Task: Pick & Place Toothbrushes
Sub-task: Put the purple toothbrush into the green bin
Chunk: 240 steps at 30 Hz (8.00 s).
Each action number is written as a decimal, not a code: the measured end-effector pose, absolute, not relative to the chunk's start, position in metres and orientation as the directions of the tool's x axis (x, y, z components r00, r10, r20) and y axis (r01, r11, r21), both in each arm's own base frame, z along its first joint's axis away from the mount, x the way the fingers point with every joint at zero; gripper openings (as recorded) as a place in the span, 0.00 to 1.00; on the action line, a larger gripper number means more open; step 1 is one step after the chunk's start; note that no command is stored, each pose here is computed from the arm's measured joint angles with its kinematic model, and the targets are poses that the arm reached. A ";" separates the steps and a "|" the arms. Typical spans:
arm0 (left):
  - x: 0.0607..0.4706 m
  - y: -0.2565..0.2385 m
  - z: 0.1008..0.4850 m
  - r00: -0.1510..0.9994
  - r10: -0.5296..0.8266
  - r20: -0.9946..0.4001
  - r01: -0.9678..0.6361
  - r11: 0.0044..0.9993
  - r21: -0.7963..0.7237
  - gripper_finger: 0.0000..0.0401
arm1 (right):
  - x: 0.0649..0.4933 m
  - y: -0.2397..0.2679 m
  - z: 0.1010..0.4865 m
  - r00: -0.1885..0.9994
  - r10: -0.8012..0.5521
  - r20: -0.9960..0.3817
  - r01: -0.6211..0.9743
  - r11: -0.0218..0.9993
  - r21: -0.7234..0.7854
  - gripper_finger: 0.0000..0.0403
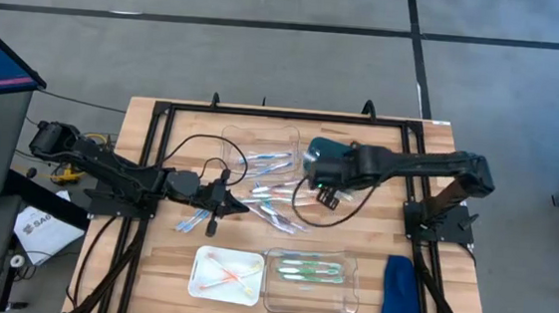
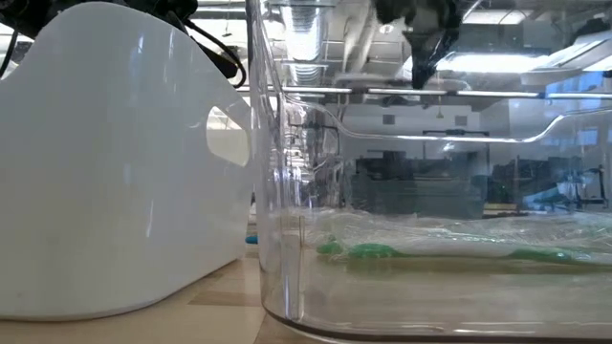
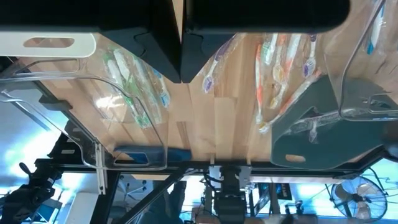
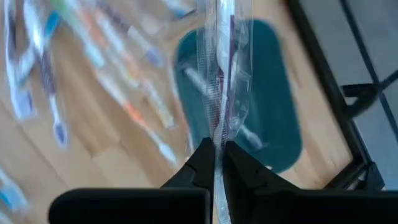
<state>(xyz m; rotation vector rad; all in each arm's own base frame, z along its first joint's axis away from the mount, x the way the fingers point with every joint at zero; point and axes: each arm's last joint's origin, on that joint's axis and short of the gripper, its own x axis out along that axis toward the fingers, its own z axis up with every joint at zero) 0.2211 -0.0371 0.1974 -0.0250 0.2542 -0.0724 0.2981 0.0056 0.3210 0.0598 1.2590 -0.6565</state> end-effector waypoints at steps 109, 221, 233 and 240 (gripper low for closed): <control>0.223 -0.034 0.204 0.978 -0.099 -0.183 0.082 0.992 -0.099 0.00 | 0.255 -0.127 0.149 0.013 -0.123 -0.992 -0.014 0.992 -0.123 0.19; 0.251 -0.026 0.154 0.949 -0.046 -0.312 0.073 0.994 0.077 0.00 | 0.279 0.011 0.324 0.995 0.066 -0.076 -0.079 0.981 -0.180 0.59; 0.249 -0.024 0.149 0.928 0.020 -0.371 0.041 0.987 0.156 0.00 | 0.279 0.011 0.324 0.995 0.063 -0.077 -0.076 0.981 -0.180 0.59; 0.248 -0.027 0.145 0.909 -0.012 -0.417 0.104 0.974 0.199 0.02 | 0.279 0.011 0.324 0.995 0.063 -0.077 -0.076 0.981 -0.180 0.59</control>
